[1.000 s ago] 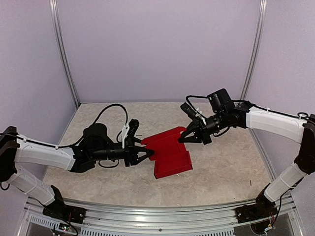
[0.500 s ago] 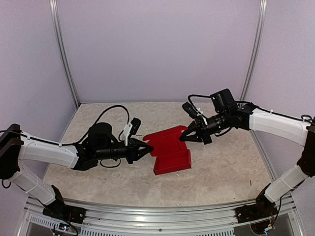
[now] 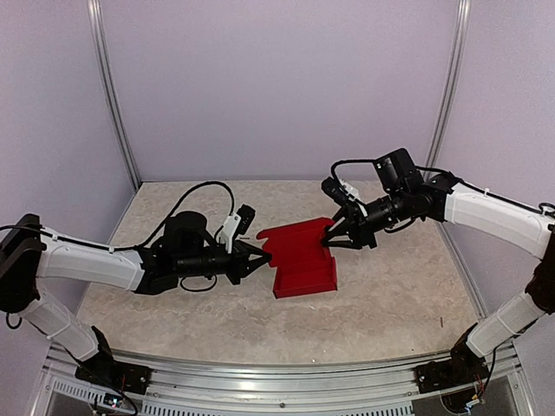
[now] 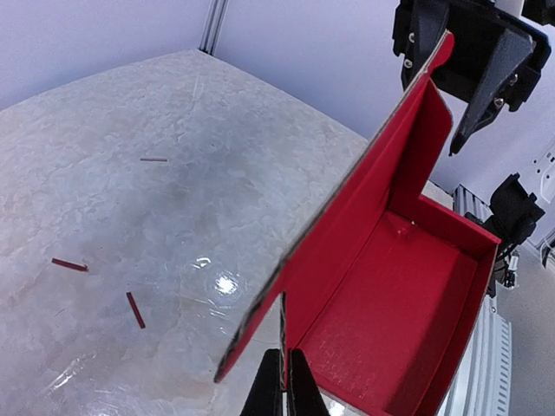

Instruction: Fold the paper box

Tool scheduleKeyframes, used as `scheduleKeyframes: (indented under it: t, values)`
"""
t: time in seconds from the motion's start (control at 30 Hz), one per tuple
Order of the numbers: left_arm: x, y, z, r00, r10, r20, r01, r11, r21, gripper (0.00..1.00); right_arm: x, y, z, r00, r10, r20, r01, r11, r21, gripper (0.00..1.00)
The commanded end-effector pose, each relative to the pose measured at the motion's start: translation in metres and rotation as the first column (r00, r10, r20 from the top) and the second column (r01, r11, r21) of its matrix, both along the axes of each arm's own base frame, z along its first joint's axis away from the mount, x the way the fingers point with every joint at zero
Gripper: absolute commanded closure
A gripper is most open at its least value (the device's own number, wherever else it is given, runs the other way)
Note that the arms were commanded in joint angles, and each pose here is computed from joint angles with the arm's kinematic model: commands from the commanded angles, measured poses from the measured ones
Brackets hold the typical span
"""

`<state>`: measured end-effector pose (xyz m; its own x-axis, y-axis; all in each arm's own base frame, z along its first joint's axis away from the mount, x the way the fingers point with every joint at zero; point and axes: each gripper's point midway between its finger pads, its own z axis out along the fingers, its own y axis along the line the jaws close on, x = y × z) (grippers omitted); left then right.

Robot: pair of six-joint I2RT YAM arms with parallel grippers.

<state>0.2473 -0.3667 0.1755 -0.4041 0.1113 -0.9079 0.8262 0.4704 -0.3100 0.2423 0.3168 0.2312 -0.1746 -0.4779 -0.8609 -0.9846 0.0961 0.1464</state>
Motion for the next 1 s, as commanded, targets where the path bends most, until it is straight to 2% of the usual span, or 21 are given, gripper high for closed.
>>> scheduleKeyframes:
  t: [0.0,0.13,0.3,0.53,0.6,0.8,0.93,0.97]
  values:
    - [0.004,-0.006,-0.008,0.998,-0.015,0.056,0.009,0.995,0.103,1.00,0.007,-0.009,0.007,0.995,0.001,0.099,0.011,0.992,-0.125,0.66]
    - [0.000,-0.011,-0.020,0.994,-0.042,0.102,0.019,0.976,0.218,1.00,0.010,-0.010,0.005,0.986,0.024,0.164,0.012,0.977,-0.214,0.57]
    - [-0.005,-0.016,-0.026,0.987,-0.068,0.144,0.022,0.954,0.298,1.00,0.000,0.004,-0.016,0.982,0.093,0.165,-0.036,0.947,-0.319,0.57]
    - [-0.012,-0.019,-0.024,0.978,-0.082,0.190,0.018,0.949,0.316,1.00,-0.004,0.018,-0.046,0.986,0.117,0.121,-0.062,0.920,-0.387,0.59]
    - [-0.011,-0.017,-0.024,0.978,-0.075,0.194,0.008,0.945,0.326,1.00,-0.004,0.020,-0.048,0.986,0.119,0.116,-0.065,0.918,-0.391,0.67]
    - [-0.009,-0.015,-0.023,0.978,-0.062,0.202,-0.008,0.945,0.328,1.00,-0.002,0.024,-0.050,0.988,0.110,0.104,-0.061,0.918,-0.393,0.98]
    - [-0.013,-0.015,-0.014,0.976,-0.061,0.207,0.001,0.961,0.277,1.00,-0.001,0.029,-0.051,0.991,0.102,0.092,-0.058,0.920,-0.386,1.00]
    - [-0.015,-0.014,-0.013,0.976,-0.064,0.207,0.007,0.963,0.269,0.96,-0.002,0.029,-0.050,0.991,0.103,0.090,-0.060,0.921,-0.385,1.00]
